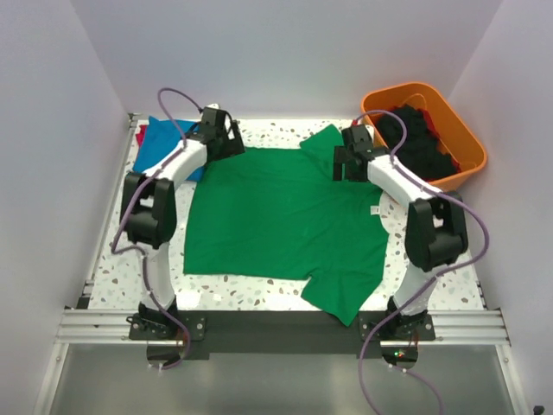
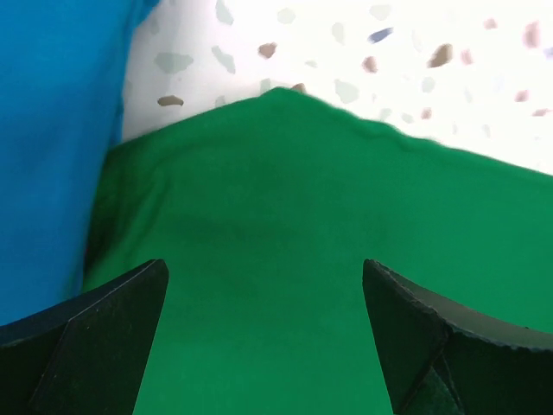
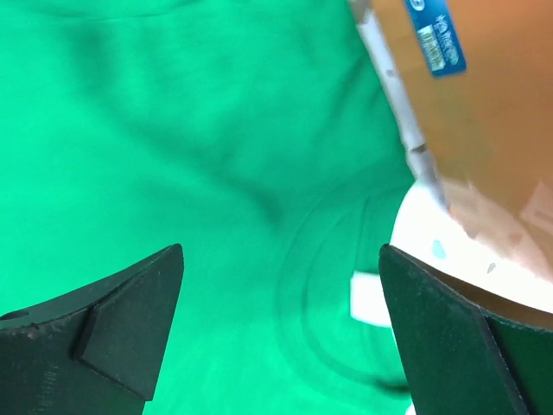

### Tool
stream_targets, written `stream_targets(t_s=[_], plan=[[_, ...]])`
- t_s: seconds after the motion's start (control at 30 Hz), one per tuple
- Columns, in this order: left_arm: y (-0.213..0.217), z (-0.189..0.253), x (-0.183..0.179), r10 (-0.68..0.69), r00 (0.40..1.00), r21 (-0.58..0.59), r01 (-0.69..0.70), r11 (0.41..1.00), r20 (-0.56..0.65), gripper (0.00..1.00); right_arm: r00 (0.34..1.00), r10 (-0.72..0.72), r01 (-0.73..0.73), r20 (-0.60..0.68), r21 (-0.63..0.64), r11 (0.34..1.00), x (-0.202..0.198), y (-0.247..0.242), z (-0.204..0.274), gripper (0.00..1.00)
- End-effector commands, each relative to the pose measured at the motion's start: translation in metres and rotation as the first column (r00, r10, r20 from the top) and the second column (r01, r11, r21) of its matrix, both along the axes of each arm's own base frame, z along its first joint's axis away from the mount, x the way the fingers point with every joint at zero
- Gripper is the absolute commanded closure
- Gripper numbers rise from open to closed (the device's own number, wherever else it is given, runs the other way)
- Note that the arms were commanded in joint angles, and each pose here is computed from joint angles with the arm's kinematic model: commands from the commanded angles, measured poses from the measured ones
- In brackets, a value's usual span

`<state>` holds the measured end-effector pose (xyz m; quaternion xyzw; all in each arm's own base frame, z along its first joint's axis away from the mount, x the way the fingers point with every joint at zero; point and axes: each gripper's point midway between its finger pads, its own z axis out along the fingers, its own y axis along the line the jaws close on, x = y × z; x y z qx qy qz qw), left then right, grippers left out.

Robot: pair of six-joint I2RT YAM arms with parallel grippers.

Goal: Fold and stack the t-shirts
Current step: Fold the tshirt

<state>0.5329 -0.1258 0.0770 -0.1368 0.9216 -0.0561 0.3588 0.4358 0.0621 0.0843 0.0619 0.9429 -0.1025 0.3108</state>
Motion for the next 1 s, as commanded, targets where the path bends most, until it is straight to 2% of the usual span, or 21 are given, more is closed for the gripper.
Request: stream_targets(t_s=[0.0,0.07,0.13,0.17,0.2,0.27,0.3,0.37,0.4,0.5,0.7,0.8,0.97], plan=[[-0.010,0.099,-0.031,-0.038,0.982,-0.044,0.047,0.998,0.182,0.00,0.992,0.066,-0.069,0.106,0.024,0.997,-0.022,0.027,0.053,0.01],[-0.004,0.105,-0.070,-0.021,0.983,-0.061,0.033,0.998,0.183,0.00,0.994,0.072,-0.076,0.080,0.044,0.996,-0.049,0.035,0.040,0.01],[0.003,0.103,-0.098,0.003,0.984,-0.080,0.011,0.997,0.176,0.00,0.995,0.070,-0.075,0.067,0.067,0.995,-0.060,0.039,0.034,0.01],[0.008,0.121,-0.115,0.025,0.976,-0.108,-0.002,0.994,0.217,0.00,0.996,0.061,-0.067,0.070,0.079,0.995,-0.064,0.039,0.034,0.01],[0.015,0.094,-0.139,0.035,0.987,-0.102,-0.019,0.995,0.157,0.00,0.996,0.056,-0.061,0.066,0.078,0.995,-0.066,0.038,0.030,0.01],[0.024,0.101,-0.171,0.068,0.983,-0.133,-0.046,0.990,0.171,0.00,0.997,0.052,-0.055,0.048,0.062,0.997,-0.070,0.035,0.021,0.01],[0.032,0.077,-0.192,0.087,0.989,-0.118,-0.073,0.990,0.119,0.00,0.998,0.047,-0.049,0.032,0.044,0.998,-0.069,0.032,0.014,0.01],[0.047,0.073,-0.220,0.157,0.981,-0.123,-0.143,0.982,0.113,0.00,0.997,0.061,-0.062,0.046,0.019,0.998,-0.058,0.031,0.011,0.01],[0.055,0.051,-0.238,0.177,0.982,-0.098,-0.170,0.980,0.067,0.00,0.998,0.063,-0.064,0.031,0.012,0.998,-0.050,0.033,0.003,0.01],[0.079,0.027,-0.273,0.284,0.959,-0.041,-0.284,0.958,-0.011,0.00,0.999,0.050,-0.050,0.004,0.002,0.999,-0.037,0.031,-0.013,0.01],[0.105,-0.015,-0.321,0.435,0.887,0.074,-0.429,0.900,-0.156,0.00,0.998,0.035,-0.034,-0.047,0.015,0.999,-0.006,0.027,-0.044,0.01],[0.107,-0.022,-0.330,0.459,0.868,0.085,-0.451,0.888,-0.190,0.00,0.998,0.030,-0.029,-0.060,0.024,0.999,0.006,0.025,-0.056,0.01],[0.096,-0.029,-0.340,0.447,0.861,0.029,-0.454,0.891,-0.242,0.00,0.996,0.016,-0.014,-0.084,0.026,1.000,0.014,0.020,-0.067,0.01]])
